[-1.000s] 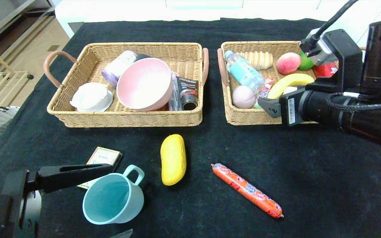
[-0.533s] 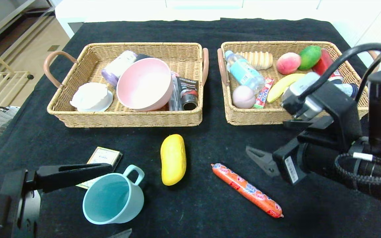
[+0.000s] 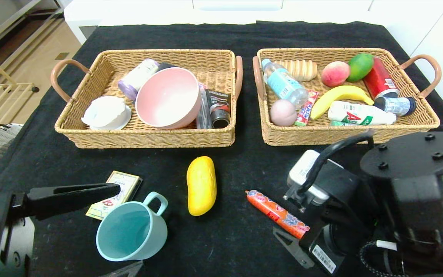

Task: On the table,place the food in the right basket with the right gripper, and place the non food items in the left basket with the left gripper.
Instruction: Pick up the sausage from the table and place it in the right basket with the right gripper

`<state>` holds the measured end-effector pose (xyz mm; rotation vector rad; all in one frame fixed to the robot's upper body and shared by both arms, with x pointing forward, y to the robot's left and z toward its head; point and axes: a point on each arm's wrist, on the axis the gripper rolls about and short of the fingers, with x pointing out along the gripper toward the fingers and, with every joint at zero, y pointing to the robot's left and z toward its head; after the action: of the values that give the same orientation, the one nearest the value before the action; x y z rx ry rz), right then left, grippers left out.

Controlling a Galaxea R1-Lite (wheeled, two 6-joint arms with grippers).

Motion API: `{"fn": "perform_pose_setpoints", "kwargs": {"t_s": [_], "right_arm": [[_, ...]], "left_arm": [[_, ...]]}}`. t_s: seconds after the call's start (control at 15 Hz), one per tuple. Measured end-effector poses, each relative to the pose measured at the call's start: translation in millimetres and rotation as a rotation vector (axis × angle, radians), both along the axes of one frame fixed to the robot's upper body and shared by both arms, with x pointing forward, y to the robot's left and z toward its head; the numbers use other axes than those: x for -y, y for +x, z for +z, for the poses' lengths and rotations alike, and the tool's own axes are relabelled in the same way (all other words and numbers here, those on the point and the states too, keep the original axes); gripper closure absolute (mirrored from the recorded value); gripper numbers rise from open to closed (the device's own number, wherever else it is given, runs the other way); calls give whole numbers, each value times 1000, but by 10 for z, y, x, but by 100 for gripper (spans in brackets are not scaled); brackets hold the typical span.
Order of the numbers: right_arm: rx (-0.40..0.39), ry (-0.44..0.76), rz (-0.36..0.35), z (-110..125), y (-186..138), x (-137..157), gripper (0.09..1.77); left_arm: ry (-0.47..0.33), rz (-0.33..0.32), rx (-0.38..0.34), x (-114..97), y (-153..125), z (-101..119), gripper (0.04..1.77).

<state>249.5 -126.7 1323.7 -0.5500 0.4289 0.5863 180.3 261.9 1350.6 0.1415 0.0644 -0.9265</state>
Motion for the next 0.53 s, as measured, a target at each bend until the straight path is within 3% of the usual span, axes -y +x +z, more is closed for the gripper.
{"fn": "perform_pose_setpoints", "kwargs": {"t_s": [0.53], "right_arm": [[-45,-64,-18,-257,139,-129,16]], "left_arm": [[-18,14,27,-47,-38,52,9]]}}
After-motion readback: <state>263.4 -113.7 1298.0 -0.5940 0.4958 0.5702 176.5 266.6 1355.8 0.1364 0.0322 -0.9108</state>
